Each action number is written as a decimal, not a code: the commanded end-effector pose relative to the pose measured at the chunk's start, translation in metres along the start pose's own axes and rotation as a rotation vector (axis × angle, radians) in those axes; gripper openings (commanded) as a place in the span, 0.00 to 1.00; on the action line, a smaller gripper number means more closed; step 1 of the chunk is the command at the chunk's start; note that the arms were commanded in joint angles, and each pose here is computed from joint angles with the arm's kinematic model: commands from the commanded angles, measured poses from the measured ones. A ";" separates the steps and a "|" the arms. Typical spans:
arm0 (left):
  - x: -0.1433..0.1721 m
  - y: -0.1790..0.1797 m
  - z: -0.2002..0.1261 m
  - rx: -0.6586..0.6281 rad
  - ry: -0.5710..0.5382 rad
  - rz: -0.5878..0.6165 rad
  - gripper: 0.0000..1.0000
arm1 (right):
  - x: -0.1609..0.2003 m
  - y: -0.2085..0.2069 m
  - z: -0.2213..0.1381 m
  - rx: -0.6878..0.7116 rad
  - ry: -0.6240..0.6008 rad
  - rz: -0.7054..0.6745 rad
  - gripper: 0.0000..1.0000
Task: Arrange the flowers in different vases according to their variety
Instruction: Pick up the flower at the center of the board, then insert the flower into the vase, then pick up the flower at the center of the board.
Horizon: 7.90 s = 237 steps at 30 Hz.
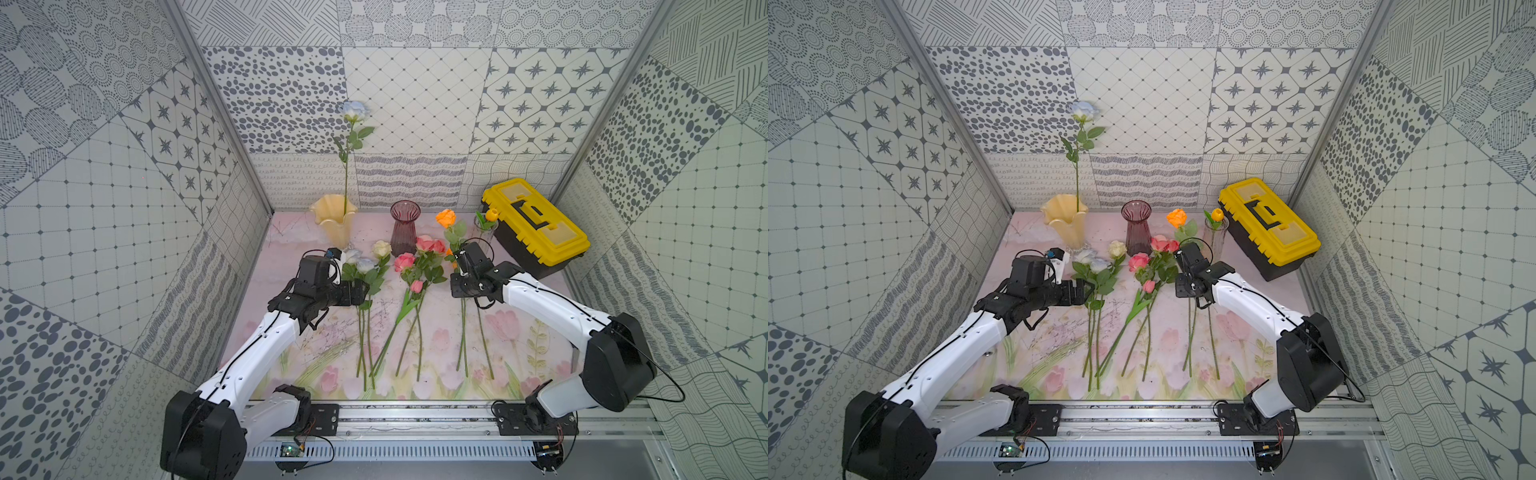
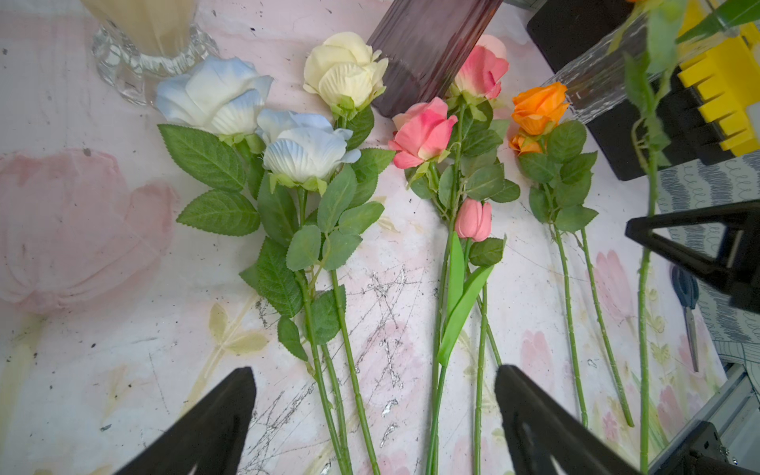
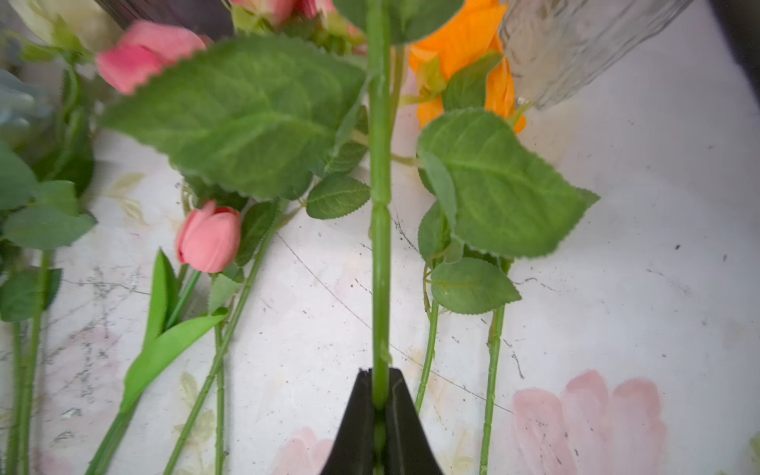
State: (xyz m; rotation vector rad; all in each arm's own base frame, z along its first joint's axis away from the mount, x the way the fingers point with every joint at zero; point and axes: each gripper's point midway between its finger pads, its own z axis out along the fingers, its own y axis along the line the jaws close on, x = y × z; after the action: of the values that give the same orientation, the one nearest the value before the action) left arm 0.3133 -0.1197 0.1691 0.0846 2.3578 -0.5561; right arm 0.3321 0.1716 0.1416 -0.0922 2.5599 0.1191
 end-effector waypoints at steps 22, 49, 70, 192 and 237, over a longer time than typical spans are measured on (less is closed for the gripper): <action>0.012 -0.014 0.009 0.074 0.068 -0.001 0.96 | -0.255 -0.054 -0.250 0.183 -0.913 0.049 0.00; 0.017 -0.017 0.013 0.079 0.089 0.009 0.96 | -0.346 -0.142 -0.217 0.372 -1.069 0.186 0.00; 0.020 -0.018 0.014 0.071 0.095 0.017 0.96 | -0.343 -0.128 -0.182 0.355 -1.068 0.147 0.00; 0.161 -0.062 0.103 -0.076 0.721 0.450 0.12 | -0.007 -0.082 -0.092 -0.098 -0.340 0.417 0.74; 0.157 -0.067 0.098 -0.060 0.716 0.441 0.01 | -0.014 -0.080 -0.094 -0.101 -0.347 0.412 0.73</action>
State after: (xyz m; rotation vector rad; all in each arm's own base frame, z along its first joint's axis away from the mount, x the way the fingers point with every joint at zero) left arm 0.2480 -0.2351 0.0253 0.8687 2.8742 -0.2372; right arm 0.2951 0.0813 0.2112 0.3863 2.2322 0.3747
